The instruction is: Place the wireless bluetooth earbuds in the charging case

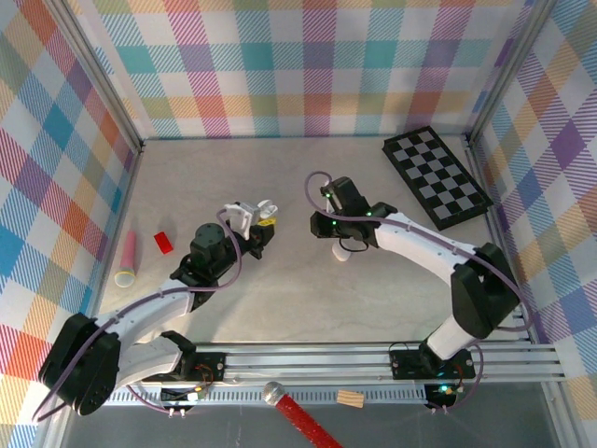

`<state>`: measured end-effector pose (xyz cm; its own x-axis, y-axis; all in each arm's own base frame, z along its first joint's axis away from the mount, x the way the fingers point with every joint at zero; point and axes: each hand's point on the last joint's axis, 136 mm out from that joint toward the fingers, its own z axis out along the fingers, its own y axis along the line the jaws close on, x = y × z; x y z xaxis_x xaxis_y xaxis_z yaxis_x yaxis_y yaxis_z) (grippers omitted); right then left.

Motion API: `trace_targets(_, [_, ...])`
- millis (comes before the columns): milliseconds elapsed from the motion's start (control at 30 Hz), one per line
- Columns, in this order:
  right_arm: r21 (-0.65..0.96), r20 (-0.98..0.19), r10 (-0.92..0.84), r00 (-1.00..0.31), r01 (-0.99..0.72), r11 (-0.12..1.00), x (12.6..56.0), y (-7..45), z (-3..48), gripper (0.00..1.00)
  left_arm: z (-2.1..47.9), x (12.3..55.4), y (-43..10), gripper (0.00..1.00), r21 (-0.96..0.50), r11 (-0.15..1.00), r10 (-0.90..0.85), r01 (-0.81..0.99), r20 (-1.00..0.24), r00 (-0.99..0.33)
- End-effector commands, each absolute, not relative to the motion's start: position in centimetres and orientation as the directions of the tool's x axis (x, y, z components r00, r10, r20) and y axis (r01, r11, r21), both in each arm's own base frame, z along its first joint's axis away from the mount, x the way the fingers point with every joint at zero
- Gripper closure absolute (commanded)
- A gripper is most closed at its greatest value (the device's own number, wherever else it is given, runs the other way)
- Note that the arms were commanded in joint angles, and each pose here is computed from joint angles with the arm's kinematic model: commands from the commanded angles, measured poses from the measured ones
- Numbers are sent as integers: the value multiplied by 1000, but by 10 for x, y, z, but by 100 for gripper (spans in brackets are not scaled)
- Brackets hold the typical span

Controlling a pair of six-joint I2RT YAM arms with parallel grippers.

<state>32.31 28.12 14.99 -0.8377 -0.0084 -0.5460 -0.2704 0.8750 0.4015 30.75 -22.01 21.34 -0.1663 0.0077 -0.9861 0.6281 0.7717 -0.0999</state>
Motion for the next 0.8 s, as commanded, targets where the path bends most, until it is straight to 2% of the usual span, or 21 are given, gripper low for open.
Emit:
trace_targets(0, [479, -632, 76, -771, -312, 820, 331, 289, 187, 77, 227, 311, -228, 100, -55, 784, -17, 619, -998, -67])
trace_targets(367, [574, -721, 172, -672, -440, 691, 314, 291, 251, 78, 223, 316, -258, 100, 4, 768, 17, 640, -1000, -15])
trace_targets(767, [588, -732, 168, -660, -489, 644, 312, 301, 268, 78, 215, 314, -294, 100, 56, 737, 87, 674, -996, -13])
